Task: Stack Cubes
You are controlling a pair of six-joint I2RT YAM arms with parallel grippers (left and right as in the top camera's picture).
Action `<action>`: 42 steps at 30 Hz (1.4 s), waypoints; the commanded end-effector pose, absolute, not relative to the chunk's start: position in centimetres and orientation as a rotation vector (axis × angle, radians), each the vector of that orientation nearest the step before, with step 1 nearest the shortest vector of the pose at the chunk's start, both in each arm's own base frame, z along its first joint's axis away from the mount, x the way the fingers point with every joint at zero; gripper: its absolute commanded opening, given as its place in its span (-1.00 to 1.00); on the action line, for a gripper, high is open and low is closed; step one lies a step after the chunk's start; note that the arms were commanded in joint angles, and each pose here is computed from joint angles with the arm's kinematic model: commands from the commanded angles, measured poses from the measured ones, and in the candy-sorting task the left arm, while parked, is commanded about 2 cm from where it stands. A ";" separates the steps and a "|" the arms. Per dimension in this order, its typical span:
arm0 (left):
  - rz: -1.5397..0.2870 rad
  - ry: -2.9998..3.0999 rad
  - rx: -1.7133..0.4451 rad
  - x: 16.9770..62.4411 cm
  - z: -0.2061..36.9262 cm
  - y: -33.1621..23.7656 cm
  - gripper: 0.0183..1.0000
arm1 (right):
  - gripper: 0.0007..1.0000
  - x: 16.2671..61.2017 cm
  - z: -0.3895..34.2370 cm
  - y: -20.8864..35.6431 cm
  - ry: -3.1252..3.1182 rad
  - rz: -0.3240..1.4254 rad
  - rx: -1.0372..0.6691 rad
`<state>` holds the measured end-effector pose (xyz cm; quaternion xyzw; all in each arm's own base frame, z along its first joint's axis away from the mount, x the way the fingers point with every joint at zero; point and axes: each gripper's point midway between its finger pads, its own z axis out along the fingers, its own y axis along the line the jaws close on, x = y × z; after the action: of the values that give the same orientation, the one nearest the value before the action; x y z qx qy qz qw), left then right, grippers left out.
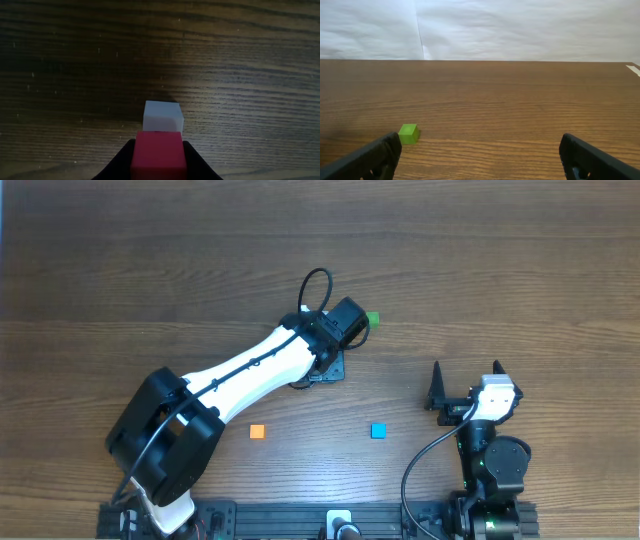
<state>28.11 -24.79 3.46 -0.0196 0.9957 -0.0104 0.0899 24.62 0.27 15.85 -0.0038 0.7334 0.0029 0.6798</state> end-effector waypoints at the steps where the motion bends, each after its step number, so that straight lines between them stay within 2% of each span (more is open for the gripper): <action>1: -0.002 2.953 -0.090 28.5 2.9 -24.3 -0.91 | 0.98 24.6 15.6 0.4 1.647 0.012 -0.014; 42: 0.014 2.939 -0.094 29.0 2.2 -24.3 -0.82 | 0.98 24.6 15.6 0.4 1.647 0.012 -0.014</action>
<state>28.90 -24.97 3.01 -0.0221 0.9944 -0.0099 0.1026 24.62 0.27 15.85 -0.0037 0.7334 0.0030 0.6798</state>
